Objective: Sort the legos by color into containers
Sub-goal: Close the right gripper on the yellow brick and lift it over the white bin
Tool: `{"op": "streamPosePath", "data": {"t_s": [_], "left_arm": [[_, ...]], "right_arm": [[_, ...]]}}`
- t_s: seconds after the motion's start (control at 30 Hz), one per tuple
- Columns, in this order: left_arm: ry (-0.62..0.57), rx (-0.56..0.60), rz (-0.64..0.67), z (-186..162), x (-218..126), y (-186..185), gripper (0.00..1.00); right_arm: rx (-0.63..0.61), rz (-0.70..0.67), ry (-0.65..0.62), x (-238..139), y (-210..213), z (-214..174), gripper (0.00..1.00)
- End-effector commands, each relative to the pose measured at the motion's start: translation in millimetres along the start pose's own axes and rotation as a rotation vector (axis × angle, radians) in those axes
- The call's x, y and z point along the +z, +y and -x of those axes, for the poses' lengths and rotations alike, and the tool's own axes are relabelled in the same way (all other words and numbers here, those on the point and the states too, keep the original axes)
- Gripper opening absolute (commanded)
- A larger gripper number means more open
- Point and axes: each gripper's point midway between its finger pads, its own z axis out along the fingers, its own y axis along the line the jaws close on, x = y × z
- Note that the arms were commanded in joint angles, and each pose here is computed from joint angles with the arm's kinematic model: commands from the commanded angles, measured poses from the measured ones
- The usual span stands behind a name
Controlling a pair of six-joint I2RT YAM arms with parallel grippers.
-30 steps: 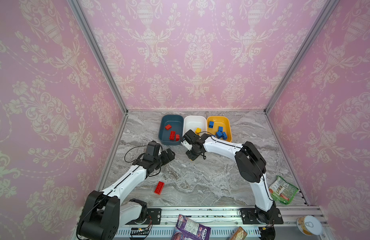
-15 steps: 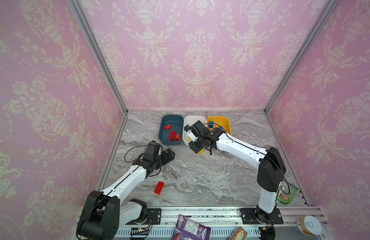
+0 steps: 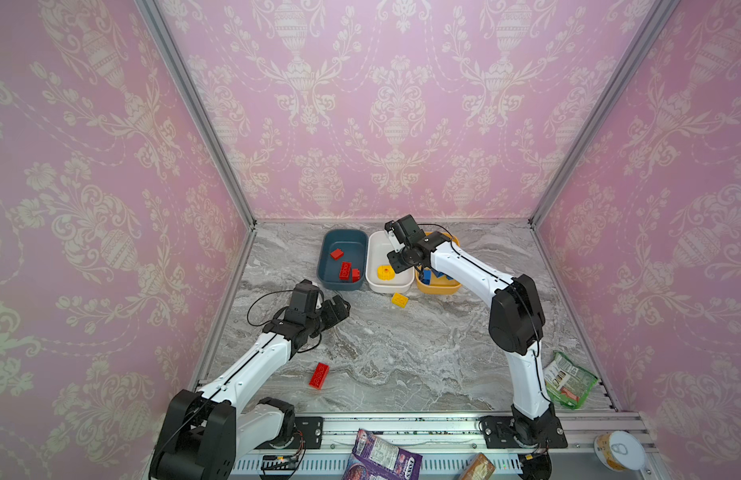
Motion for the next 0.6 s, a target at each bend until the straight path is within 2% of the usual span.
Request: {"op": "streamPosePath", "data": {"t_s": [0.0, 0.23, 0.4, 0.57], "left_arm": [[-0.012, 0.002, 0.026, 1.8, -5.4, 6.4, 0.95], [-0.004, 0.002, 0.023, 1.9, -2.8, 5.0, 0.95], [-0.002, 0.002, 0.025, 2.5, -1.8, 4.7, 0.95], [0.0, -0.002, 0.03, 1.9, -1.4, 6.1, 0.95]], "right_arm": [[-0.013, -0.028, 0.019, 1.4, -3.4, 0.3, 0.38], [-0.015, -0.066, 0.079, 19.6, -12.2, -17.2, 0.39], [0.0, -0.071, 0.058, 17.1, -13.2, -17.0, 0.56], [-0.001, -0.069, 0.037, 9.9, -13.6, -11.2, 0.64]]}}
